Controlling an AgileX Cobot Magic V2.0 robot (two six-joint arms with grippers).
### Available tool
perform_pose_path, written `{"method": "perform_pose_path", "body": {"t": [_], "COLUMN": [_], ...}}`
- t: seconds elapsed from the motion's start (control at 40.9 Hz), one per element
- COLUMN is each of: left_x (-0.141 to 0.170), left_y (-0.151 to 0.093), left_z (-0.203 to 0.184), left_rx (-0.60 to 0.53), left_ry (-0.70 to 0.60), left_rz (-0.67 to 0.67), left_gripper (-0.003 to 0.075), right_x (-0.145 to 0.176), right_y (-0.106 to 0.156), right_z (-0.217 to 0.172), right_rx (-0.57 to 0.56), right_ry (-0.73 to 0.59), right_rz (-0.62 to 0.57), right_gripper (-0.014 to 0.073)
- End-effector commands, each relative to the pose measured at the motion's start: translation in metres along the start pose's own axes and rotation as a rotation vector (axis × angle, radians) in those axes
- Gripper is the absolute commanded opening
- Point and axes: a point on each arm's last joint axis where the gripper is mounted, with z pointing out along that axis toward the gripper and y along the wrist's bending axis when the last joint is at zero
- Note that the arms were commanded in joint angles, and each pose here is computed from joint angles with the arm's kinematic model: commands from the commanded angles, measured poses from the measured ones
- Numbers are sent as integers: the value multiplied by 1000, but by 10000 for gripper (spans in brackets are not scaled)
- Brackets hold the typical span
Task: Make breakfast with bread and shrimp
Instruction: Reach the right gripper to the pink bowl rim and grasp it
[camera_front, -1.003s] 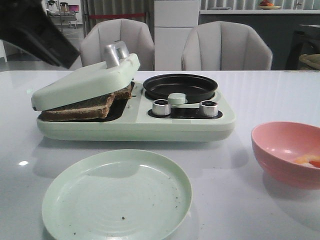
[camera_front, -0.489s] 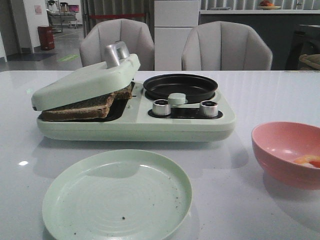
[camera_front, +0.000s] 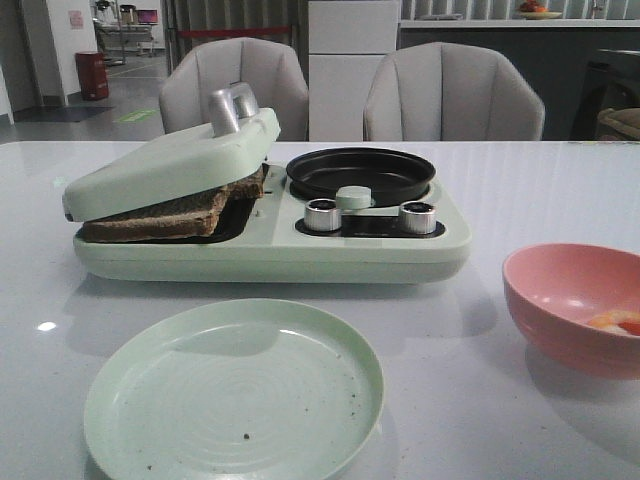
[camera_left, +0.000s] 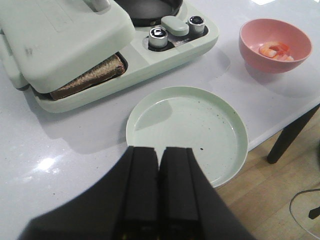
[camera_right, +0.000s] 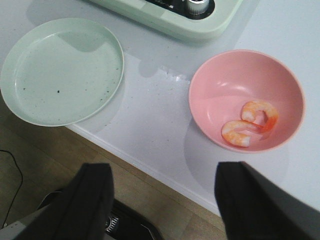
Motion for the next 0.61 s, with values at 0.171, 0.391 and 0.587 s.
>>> {"method": "perform_pose_path", "body": {"t": [0.171,0.391,0.587], "left_x": [-14,-14,-14], "left_y": [-2,-2,-2], "left_z": [-4,-4,-4], "left_rx": [15,15,16], "left_ry": [-92,-95,-96], "left_rz": [-5,-5,-5], "left_gripper": [101,101,101], "right_x": [-16,-20,-39], "right_y": [1,-6,-41], "right_z": [-7,10,49], "right_rx": [-10,54,208], "right_ry": [-137,-77,65], "right_rz": [-5,11,142], "right_gripper": [540,540,540]}}
